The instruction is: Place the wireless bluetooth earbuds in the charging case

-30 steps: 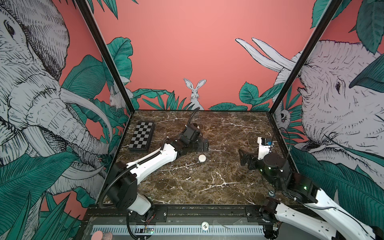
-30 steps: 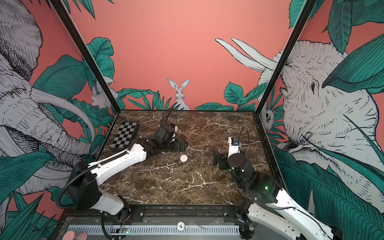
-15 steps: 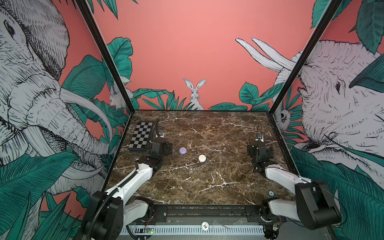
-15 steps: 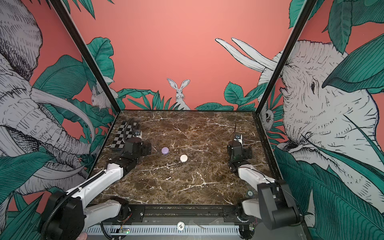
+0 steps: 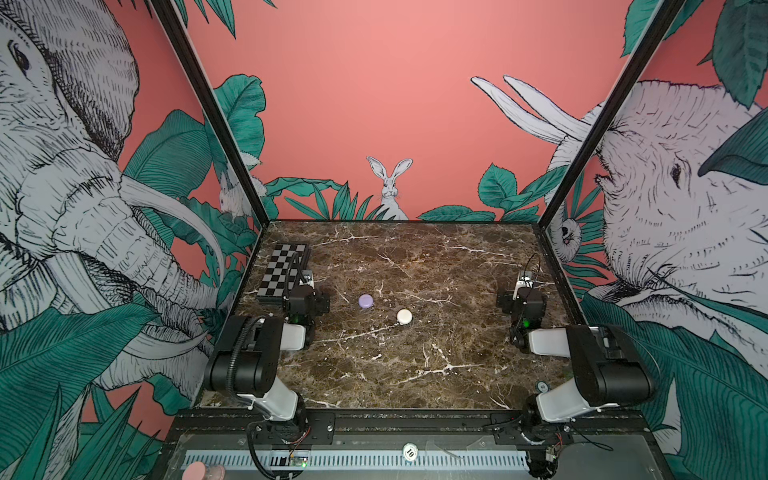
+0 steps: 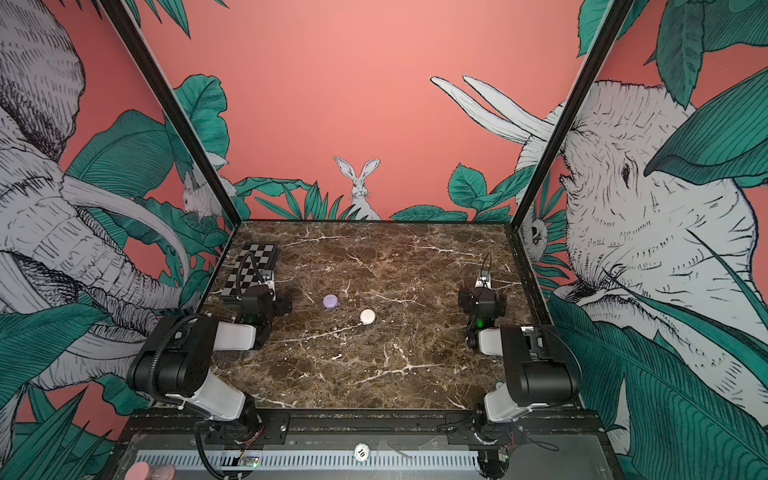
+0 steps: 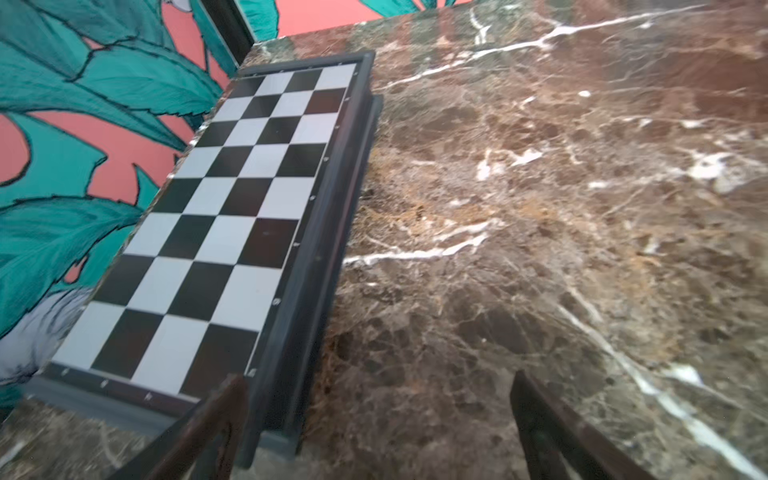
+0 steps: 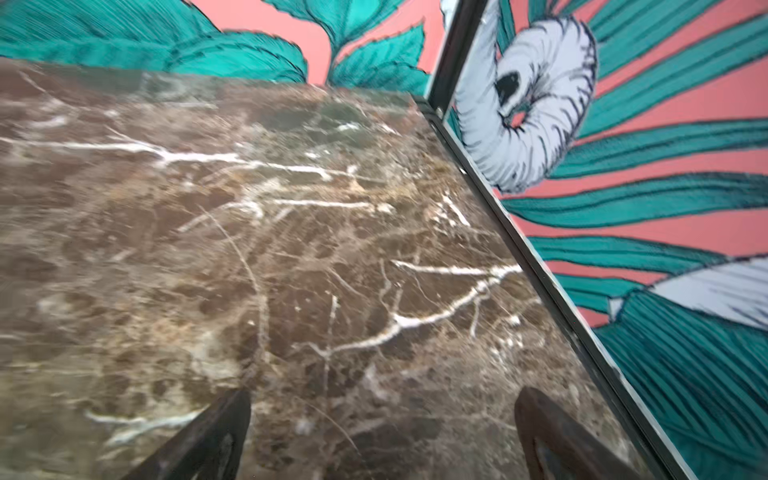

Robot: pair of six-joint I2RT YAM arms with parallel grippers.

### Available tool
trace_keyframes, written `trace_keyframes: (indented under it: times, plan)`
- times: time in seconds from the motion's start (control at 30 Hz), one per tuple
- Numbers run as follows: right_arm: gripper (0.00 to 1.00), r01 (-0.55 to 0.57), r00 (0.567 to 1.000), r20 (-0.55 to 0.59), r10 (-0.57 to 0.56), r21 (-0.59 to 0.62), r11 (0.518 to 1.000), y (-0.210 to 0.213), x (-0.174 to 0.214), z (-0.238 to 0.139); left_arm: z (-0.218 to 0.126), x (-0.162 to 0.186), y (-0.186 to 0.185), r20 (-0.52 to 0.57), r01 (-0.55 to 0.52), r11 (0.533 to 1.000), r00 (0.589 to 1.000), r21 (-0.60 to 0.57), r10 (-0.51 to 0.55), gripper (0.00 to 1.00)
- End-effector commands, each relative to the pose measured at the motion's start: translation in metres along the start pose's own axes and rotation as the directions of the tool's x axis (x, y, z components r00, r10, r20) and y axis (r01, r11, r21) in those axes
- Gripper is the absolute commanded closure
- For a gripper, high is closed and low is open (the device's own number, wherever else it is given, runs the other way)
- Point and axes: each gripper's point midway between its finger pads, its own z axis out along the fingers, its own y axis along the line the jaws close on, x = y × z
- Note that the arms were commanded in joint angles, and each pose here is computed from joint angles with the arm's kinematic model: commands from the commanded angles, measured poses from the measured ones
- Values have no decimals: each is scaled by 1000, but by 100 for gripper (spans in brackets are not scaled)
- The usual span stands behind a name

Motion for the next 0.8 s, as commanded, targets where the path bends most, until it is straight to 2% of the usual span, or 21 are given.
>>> trace_keyframes:
  times: [0.0,0.77]
  plan:
    - [2,-24,998,63,25,-27,999,6,-16,-1,-5,-36,2,148,11,1000,989,11,-13,1]
    - [2,-20,998,56,22,-33,999,7,-15,-1,-7,-36,3,145,10,1000,989,13,-11,1]
